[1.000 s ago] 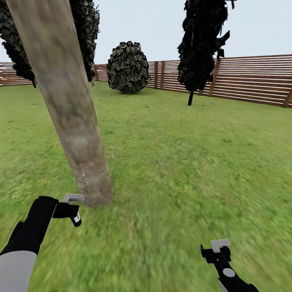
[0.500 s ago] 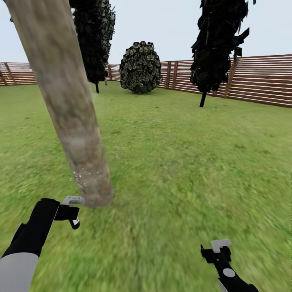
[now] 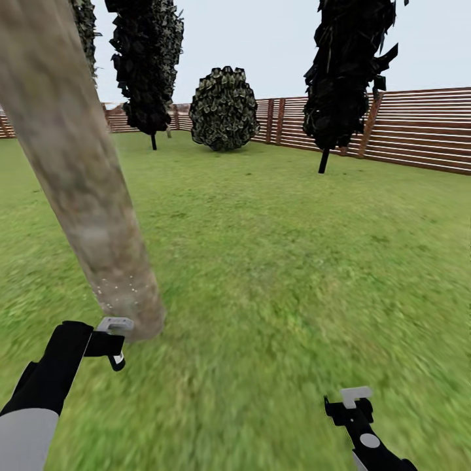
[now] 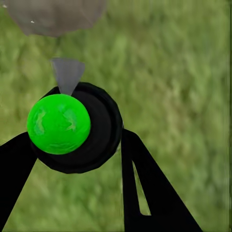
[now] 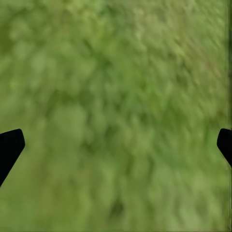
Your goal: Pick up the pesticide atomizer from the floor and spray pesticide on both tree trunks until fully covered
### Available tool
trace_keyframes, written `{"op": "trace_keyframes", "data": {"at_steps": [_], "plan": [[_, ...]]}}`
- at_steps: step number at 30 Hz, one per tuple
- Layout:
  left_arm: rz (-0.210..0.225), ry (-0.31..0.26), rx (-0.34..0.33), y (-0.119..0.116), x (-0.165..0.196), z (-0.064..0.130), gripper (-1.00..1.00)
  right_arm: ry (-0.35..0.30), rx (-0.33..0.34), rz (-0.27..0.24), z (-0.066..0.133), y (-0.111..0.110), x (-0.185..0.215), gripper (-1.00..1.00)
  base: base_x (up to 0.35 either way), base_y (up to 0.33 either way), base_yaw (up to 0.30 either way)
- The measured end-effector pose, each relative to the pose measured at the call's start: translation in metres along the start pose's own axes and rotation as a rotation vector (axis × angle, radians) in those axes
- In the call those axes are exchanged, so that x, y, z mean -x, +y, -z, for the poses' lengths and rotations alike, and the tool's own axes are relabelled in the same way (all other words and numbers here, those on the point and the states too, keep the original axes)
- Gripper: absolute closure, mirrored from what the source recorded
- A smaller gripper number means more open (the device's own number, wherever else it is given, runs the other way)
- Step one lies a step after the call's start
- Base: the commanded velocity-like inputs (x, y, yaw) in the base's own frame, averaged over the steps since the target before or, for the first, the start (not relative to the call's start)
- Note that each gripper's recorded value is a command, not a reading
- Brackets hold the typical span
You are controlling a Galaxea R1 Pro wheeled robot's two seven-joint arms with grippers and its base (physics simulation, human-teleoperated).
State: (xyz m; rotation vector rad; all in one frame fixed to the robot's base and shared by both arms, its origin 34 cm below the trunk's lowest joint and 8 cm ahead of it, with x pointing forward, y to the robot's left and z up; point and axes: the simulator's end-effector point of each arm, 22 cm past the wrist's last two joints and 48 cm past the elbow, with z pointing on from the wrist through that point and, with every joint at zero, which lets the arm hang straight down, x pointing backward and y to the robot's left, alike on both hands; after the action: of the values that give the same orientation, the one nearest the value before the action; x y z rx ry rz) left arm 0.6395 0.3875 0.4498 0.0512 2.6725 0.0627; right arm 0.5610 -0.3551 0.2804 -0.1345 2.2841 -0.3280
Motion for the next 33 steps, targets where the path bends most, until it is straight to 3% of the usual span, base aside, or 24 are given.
{"op": "trace_keyframes", "data": {"at_steps": [4,9,11,15,25,29,33], "plan": [[0.010,0.046,0.000,0.004,-0.018,-0.010,1.00,0.000,0.000,0.000,0.000,0.000,0.000,-1.00,0.025,-0.270,0.077],[0.015,0.068,0.082,0.038,-0.027,-0.010,1.00,0.001,0.000,0.000,0.000,0.000,0.000,-1.00,0.002,-0.068,0.255],[0.034,0.071,0.084,0.043,-0.030,-0.010,1.00,0.001,0.000,0.000,0.000,0.000,0.000,-1.00,0.000,-0.005,0.276],[0.059,0.077,0.072,0.041,-0.035,-0.013,1.00,0.001,0.000,0.000,0.000,0.000,-0.001,-1.00,0.005,-0.004,0.232],[0.056,0.080,0.067,0.035,-0.036,-0.015,1.00,0.001,-0.001,-0.001,0.000,0.000,-0.001,-1.00,0.150,-0.189,0.018],[0.061,0.105,0.065,0.038,-0.046,-0.020,1.00,0.000,0.000,0.000,0.000,0.000,0.000,-1.00,0.102,-0.250,0.000],[0.059,0.113,0.106,0.048,-0.049,-0.020,1.00,0.000,0.000,0.000,0.000,0.000,0.000,-1.00,0.009,-0.273,0.028]]}}
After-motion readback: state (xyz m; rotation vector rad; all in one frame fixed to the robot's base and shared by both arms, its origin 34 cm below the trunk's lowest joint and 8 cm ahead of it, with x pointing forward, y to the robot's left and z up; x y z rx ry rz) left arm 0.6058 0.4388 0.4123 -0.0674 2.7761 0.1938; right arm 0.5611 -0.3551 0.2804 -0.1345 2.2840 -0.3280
